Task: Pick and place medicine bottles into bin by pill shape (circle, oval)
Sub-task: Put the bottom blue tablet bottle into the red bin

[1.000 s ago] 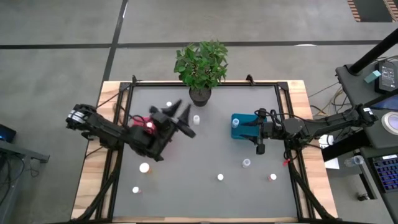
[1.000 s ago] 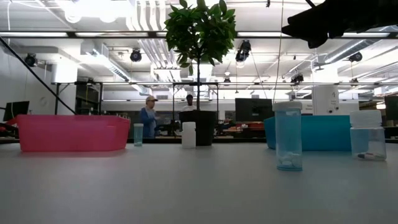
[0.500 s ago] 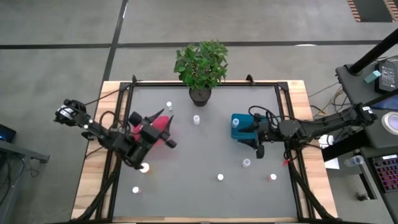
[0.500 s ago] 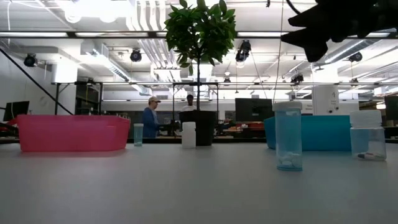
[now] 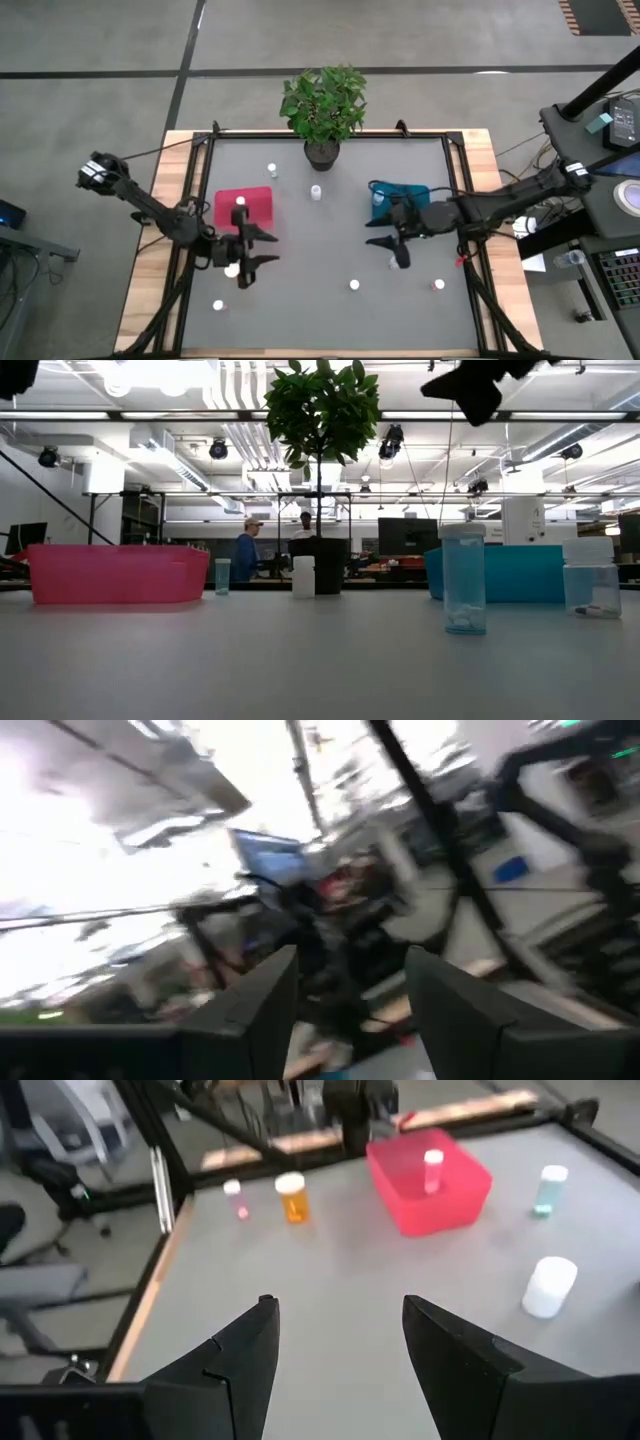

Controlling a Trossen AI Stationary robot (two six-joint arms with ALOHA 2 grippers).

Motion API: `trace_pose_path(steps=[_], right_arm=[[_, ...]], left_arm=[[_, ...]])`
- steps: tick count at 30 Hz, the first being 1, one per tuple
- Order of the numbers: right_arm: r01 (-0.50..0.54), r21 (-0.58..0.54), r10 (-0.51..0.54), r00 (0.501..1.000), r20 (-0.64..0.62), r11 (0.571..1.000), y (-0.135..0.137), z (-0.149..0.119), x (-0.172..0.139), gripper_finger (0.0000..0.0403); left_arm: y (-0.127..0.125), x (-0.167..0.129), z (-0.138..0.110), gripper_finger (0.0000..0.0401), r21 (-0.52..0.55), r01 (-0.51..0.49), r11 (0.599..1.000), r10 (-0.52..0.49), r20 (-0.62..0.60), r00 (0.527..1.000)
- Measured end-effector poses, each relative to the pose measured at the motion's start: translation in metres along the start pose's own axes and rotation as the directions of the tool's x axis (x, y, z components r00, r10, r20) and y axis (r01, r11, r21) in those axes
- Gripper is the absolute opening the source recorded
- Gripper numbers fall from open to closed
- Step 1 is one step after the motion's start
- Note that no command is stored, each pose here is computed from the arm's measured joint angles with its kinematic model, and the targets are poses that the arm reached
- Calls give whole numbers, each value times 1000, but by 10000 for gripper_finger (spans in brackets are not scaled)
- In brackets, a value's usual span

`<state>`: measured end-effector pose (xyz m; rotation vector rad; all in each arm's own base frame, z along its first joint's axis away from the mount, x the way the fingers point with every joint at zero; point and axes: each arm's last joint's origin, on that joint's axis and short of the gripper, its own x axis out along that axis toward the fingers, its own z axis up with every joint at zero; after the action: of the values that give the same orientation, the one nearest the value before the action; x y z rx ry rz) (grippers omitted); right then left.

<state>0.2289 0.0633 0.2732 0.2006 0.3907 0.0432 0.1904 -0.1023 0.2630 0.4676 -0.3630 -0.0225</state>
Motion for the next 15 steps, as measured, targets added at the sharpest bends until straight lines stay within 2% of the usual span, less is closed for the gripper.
trace_pose_path(steps=[4, 8, 12, 15], right_arm=[[37, -6, -37, 989, -140, 999, 10, 14, 15, 201], [74, -27, -79, 957, -278, 997, 19, 24, 30, 201], [91, -72, -112, 913, -393, 993, 28, 26, 44, 201], [97, -104, -134, 878, -459, 990, 34, 23, 54, 201]], left_arm=[[3, -6, -9, 168, -37, 51, 998, -55, -122, 991], [7, -18, -18, 168, -112, 51, 992, -83, -301, 950], [14, -32, -25, 168, -209, -78, 975, -30, -470, 882], [18, -41, -28, 168, -277, -185, 943, 5, -543, 840]])
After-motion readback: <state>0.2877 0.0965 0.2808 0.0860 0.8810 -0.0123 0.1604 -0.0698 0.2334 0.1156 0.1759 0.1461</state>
